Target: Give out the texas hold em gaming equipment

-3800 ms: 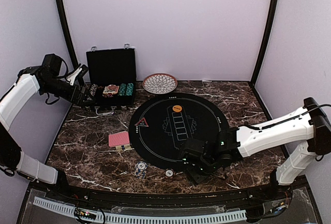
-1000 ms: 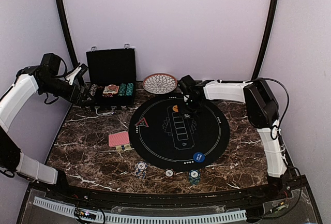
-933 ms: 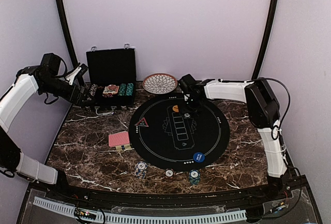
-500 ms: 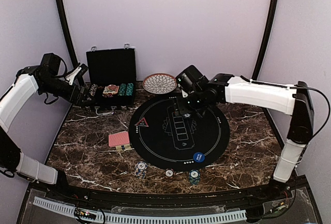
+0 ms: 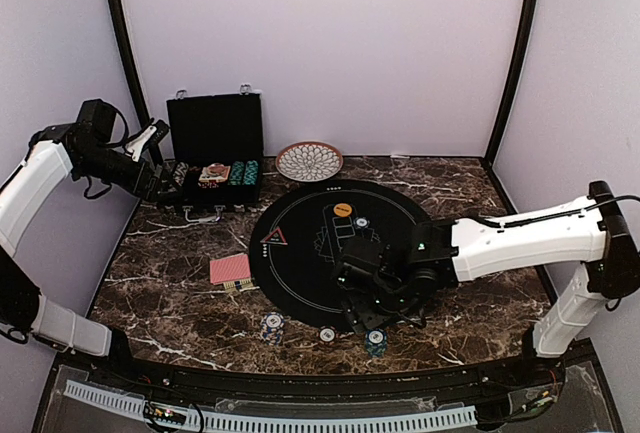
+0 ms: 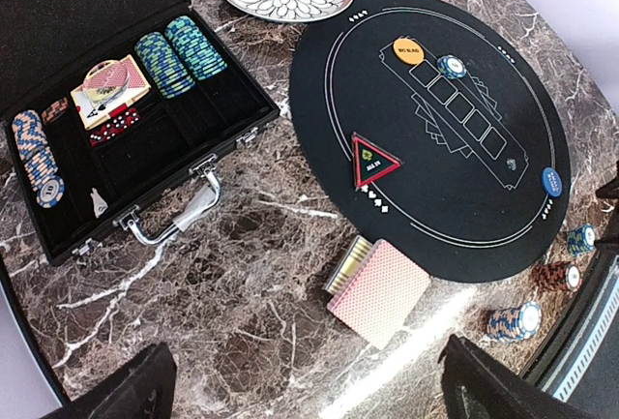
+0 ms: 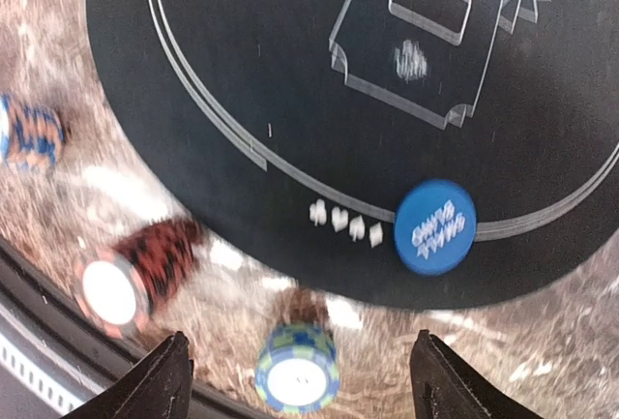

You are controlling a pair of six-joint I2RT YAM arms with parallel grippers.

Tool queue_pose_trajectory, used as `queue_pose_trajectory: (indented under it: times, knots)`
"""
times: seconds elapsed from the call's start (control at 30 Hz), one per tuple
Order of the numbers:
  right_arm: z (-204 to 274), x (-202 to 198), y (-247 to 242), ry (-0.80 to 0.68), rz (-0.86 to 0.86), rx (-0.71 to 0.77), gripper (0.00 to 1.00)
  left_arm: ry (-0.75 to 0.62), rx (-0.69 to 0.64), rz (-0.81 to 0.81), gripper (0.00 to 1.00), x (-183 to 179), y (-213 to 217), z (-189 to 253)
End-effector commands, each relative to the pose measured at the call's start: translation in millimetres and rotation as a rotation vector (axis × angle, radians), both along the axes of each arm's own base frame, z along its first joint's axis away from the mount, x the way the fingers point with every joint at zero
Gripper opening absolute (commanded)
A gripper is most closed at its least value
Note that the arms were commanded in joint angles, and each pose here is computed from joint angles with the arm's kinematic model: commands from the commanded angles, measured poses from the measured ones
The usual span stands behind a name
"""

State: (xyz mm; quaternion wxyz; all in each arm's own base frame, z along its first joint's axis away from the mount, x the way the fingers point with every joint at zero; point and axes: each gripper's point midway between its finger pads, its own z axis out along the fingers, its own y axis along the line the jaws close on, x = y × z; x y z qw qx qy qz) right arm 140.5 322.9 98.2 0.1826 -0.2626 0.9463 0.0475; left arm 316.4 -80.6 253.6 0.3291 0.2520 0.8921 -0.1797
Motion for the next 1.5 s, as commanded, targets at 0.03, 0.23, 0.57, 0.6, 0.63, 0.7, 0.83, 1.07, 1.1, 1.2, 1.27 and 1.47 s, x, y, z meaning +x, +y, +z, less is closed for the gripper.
queue_pose_trajectory:
  times: [0.03, 0.23, 0.57, 0.6, 0.63, 0.7, 0.83, 1.07, 1.1, 1.2, 1.27, 1.47]
  knots:
    - [-11.8, -27.0, -13.9, 0.081, -0.030, -0.008, 0.78, -0.018, -0.008, -0.022, 0.99, -7.1, -3.9, 12.9]
    - [-33.6, -33.9, -16.9, 0.106, -0.039, -0.019, 0.77, -0.020, -0.009, -0.024, 0.99, -9.6, -4.2, 12.3]
    - [-47.3, -34.8, -7.8, 0.121, -0.046, 0.009, 0.74, -0.018, -0.006, -0.023, 0.99, -8.9, -3.7, 11.7]
    - [-47.7, -34.9, -7.6, 0.122, -0.047, 0.011, 0.73, -0.017, -0.006, -0.022, 0.99, -8.9, -3.6, 11.6]
    - [-48.8, -34.8, -8.3, 0.121, -0.048, 0.007, 0.73, -0.018, -0.006, -0.022, 0.99, -8.8, -3.7, 11.6]
    - [-51.2, -34.9, -10.0, 0.122, -0.049, -0.001, 0.73, -0.018, -0.007, -0.023, 0.99, -8.8, -3.8, 11.4]
    - [-55.7, -35.0, -11.1, 0.124, -0.052, -0.005, 0.71, -0.019, -0.007, -0.022, 0.99, -8.8, -3.7, 11.6]
    - [-60.2, -32.1, -12.9, 0.121, -0.061, -0.012, 0.69, -0.022, -0.004, -0.023, 0.99, -9.2, -3.5, 12.0]
    - [-60.1, -31.6, -13.0, 0.121, -0.062, -0.011, 0.68, -0.022, -0.004, -0.023, 0.99, -9.4, -3.5, 12.1]
    - [-61.0, -31.0, -12.9, 0.123, -0.063, -0.009, 0.66, -0.021, -0.004, -0.022, 0.99, -9.6, -3.3, 11.7]
    - [-62.1, -30.9, -12.7, 0.126, -0.064, -0.007, 0.64, -0.021, -0.003, -0.021, 0.99, -9.6, -3.2, 11.8]
    - [-64.6, -30.9, -13.2, 0.131, -0.067, -0.005, 0.59, -0.021, 0.000, -0.020, 0.99, -9.3, -2.7, 11.0]
